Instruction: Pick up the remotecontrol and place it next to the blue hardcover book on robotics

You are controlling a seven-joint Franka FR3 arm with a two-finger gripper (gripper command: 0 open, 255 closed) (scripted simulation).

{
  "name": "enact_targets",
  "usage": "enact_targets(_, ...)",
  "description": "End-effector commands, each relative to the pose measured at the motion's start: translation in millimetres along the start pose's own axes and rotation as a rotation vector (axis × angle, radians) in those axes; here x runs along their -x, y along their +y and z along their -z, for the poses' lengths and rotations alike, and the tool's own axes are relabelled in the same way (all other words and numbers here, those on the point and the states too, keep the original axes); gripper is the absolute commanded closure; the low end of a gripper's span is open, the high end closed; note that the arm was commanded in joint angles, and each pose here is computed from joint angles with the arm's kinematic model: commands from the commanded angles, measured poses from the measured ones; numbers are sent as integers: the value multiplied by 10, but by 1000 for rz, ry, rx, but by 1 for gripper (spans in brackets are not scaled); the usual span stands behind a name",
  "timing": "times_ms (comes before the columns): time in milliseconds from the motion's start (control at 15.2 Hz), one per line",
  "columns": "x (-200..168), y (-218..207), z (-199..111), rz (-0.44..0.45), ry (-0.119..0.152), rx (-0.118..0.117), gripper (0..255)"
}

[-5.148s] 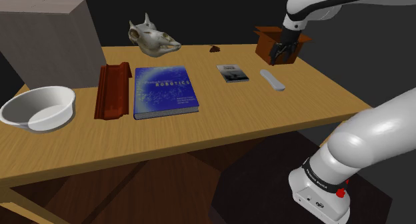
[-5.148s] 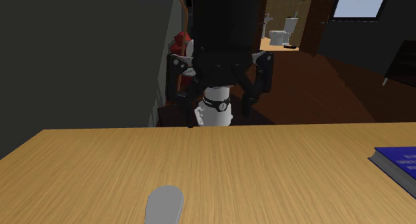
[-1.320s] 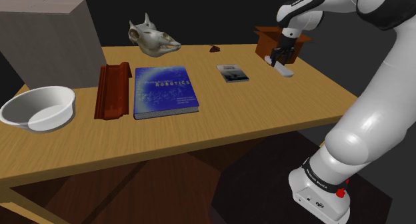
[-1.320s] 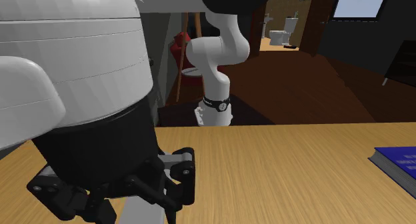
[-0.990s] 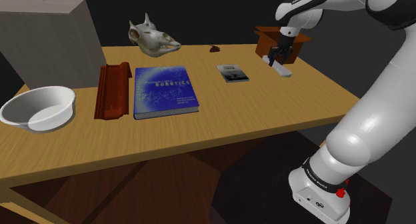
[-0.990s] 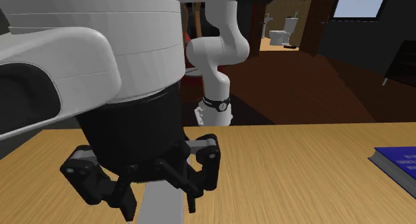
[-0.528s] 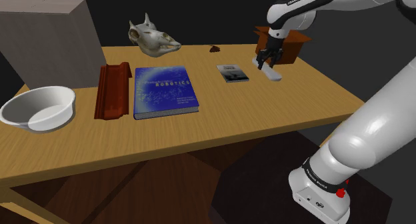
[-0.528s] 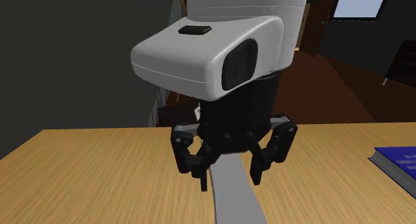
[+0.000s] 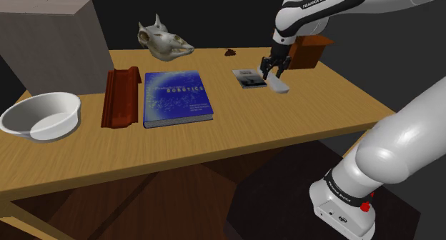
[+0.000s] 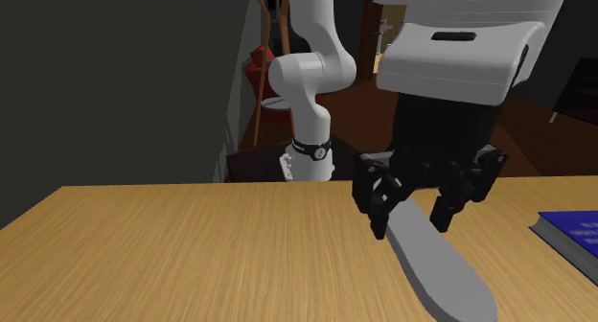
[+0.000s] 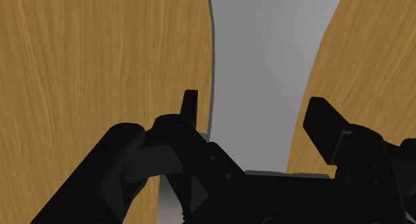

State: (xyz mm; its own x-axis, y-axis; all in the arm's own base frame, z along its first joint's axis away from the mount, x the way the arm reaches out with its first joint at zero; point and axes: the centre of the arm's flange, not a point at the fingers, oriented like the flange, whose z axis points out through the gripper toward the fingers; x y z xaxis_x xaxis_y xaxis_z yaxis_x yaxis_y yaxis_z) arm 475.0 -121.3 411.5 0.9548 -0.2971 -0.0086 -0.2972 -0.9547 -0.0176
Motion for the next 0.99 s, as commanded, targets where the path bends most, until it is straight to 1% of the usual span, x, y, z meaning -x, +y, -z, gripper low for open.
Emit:
enact_targets(0,88,-247,-22,-2,0,0,255)
enact_targets(726,516,-1671,-42,-2,0,0,255)
enact_targets(924,515,-1668,-200,-2,0,0,255)
